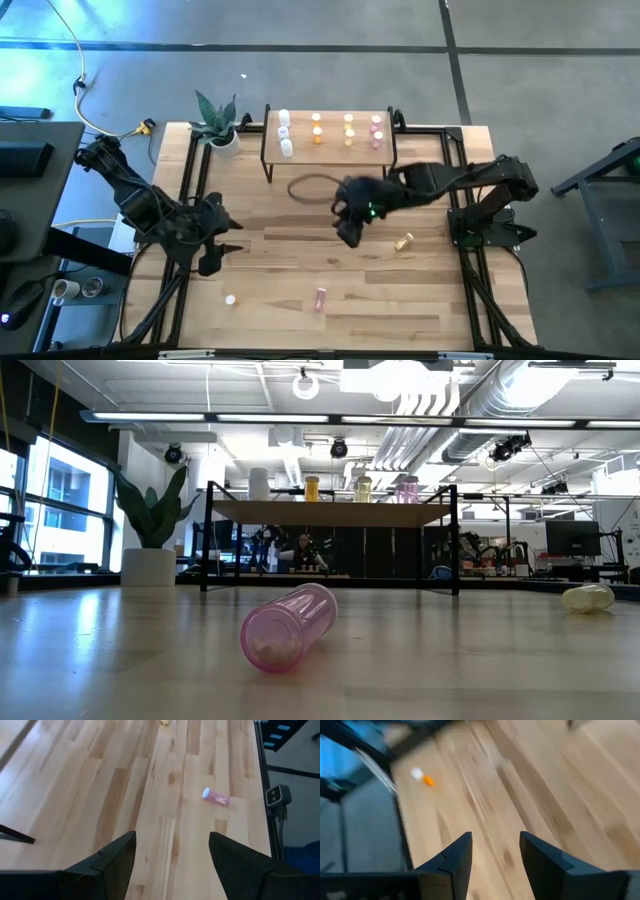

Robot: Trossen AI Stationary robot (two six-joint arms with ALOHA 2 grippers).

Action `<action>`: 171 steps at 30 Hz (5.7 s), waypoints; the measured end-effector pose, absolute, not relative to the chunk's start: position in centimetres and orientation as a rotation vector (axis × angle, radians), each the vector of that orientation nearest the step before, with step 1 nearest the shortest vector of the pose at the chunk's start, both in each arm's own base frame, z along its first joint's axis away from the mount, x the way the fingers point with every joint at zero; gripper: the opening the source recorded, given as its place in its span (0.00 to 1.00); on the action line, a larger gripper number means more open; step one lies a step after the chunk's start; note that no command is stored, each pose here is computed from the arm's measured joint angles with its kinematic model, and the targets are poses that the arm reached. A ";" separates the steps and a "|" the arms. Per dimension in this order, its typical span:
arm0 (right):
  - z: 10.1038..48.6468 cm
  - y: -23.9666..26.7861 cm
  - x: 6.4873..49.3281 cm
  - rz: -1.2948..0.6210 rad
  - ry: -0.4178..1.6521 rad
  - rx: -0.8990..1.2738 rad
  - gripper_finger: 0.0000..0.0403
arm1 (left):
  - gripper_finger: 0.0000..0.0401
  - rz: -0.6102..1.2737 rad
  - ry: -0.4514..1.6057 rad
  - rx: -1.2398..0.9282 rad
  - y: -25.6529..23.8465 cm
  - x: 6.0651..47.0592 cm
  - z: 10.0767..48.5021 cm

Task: Pick and place medicine bottles onto shelf by color
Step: Put the pink pill bottle on the shelf aligned with the other pink pill bottle

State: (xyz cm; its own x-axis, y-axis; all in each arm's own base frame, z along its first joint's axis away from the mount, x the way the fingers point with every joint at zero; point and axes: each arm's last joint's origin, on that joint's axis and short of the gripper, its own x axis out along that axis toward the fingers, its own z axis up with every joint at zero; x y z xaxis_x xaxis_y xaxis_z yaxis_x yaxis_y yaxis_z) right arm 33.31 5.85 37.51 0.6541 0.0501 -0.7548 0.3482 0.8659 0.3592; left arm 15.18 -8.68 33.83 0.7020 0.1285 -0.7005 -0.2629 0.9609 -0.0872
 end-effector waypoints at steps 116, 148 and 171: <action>14.1 21.1 41.8 -0.814 1.148 1.516 0.21 | 0.60 0.335 0.673 0.059 -4.3 13.9 35.5; 31.0 16.6 48.1 -0.407 0.479 0.756 0.21 | 0.60 0.045 0.576 -0.142 -2.6 11.1 38.9; 40.5 13.1 48.0 -0.204 0.109 0.145 0.21 | 0.60 -0.081 0.289 -0.206 -3.0 12.6 41.6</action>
